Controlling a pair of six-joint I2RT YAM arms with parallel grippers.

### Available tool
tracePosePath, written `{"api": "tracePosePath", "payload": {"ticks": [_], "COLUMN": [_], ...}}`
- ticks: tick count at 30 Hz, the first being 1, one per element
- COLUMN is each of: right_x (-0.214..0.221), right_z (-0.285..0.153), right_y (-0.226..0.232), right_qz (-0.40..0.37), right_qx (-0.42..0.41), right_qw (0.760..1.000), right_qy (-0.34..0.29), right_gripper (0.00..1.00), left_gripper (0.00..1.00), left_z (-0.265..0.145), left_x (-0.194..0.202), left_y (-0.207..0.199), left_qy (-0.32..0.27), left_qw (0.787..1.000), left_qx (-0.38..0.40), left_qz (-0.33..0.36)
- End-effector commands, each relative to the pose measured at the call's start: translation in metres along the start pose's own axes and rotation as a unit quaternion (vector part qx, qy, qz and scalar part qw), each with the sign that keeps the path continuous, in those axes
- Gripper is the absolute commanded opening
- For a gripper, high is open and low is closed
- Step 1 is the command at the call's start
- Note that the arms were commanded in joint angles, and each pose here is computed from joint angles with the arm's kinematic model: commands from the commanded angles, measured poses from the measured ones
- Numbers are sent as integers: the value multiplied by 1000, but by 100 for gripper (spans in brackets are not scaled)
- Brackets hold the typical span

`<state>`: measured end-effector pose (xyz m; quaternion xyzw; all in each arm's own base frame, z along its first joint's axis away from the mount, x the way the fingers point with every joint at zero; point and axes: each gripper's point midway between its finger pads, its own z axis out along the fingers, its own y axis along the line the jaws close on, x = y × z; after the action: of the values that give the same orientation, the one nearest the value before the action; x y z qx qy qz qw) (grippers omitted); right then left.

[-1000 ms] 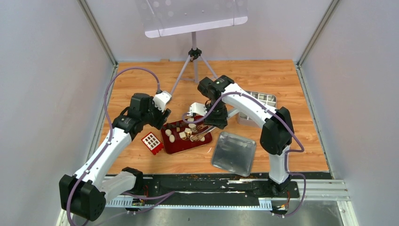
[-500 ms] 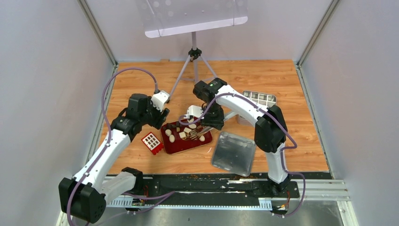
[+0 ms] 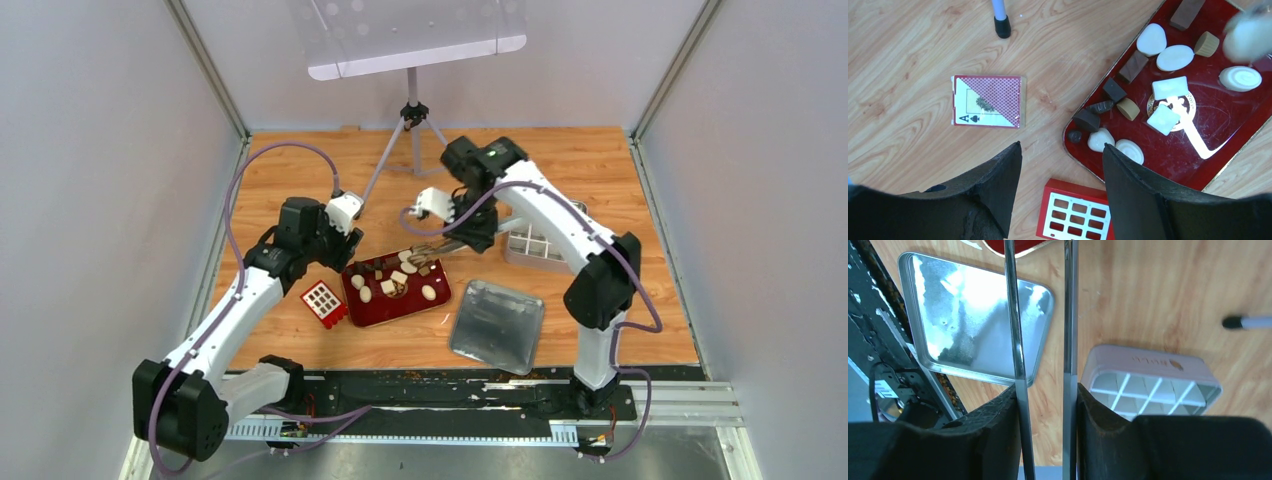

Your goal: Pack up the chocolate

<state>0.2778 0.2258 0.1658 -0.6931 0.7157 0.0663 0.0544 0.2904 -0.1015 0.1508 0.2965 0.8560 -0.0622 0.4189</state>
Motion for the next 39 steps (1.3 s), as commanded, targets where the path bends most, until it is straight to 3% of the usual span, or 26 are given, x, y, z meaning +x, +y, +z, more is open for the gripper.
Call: {"api": "tracePosePath", "payload": {"ticks": [1, 11, 18, 34, 39], "right_x": [34, 157, 196, 213, 215], "right_z": [-52, -69, -68, -59, -56], "right_y": [-7, -90, -113, -139, -139], "right_qz": [84, 271, 301, 327, 330], "right_qx": [24, 113, 137, 172, 170], "right_qw": [995, 956, 942, 927, 926], "right_qy": [-47, 20, 53, 60, 65], "right_gripper": [19, 18, 18, 20, 25], "left_gripper": [68, 68, 68, 68, 69], "left_z": [6, 13, 14, 9, 9], "left_x": [-8, -19, -21, -18, -19], "left_y": [6, -5, -10, -15, -16], "left_qy": [-17, -21, -16, -16, -18], "left_qw": [1000, 999, 998, 998, 998], "left_qx": [-8, 36, 53, 60, 63], "left_qz": [10, 9, 2, -3, -5]}}
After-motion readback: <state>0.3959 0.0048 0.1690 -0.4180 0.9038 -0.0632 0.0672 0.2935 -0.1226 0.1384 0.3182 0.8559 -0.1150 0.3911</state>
